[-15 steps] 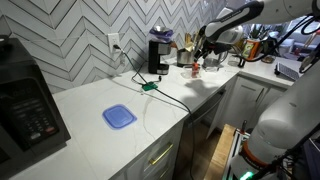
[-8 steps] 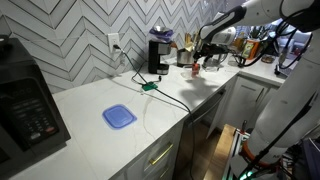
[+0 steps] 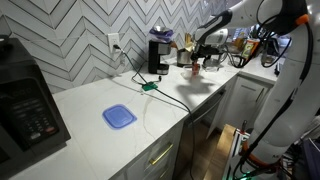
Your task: Remove the heart shaped lid from the clear bowl and put on the countertop under the wall socket
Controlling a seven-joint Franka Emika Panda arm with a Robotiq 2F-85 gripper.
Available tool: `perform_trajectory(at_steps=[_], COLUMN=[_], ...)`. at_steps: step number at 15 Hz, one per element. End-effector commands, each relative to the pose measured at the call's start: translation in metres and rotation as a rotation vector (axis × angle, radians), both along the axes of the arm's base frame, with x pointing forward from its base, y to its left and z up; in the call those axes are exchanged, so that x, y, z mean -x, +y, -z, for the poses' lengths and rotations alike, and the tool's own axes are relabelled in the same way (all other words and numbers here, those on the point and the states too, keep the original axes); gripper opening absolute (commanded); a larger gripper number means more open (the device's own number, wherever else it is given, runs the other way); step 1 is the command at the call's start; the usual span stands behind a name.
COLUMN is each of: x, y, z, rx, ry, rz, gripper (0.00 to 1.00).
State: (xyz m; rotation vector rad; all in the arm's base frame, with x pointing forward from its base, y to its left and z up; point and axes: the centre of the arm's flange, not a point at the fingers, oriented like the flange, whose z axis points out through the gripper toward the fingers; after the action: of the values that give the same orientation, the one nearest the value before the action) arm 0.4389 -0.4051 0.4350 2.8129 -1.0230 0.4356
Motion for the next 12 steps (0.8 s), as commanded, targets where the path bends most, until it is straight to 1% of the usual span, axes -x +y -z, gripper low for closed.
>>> perform_trajectory(at_steps=[1, 3, 4, 5, 6, 7, 8, 9, 12], x=[-0.01, -0.013, -0.014, -0.015, -0.016, -0.017, -0.017, -0.017, -0.01], y=[-0.014, -0.017, -0.017, -0.018, -0.017, -0.017, -0.017, -0.016, -0.012], z=[0.007, 0.012, 0.014, 0.016, 0.017, 0.017, 0.016, 0.015, -0.002], rx=[-0.013, -0.012, -0.013, -0.015, -0.014, -0.014, -0.01, -0.008, 0.012], ry=[0.022, 0.024, 0.022, 0.024, 0.025, 0.025, 0.027, 0.026, 0.012], rz=[0.063, 0.083, 0.091, 0.097, 0.102, 0.105, 0.105, 0.105, 0.086], gripper=[1.0, 0.99, 0.75, 0.74, 0.69, 0.61, 0.51, 0.45, 0.2])
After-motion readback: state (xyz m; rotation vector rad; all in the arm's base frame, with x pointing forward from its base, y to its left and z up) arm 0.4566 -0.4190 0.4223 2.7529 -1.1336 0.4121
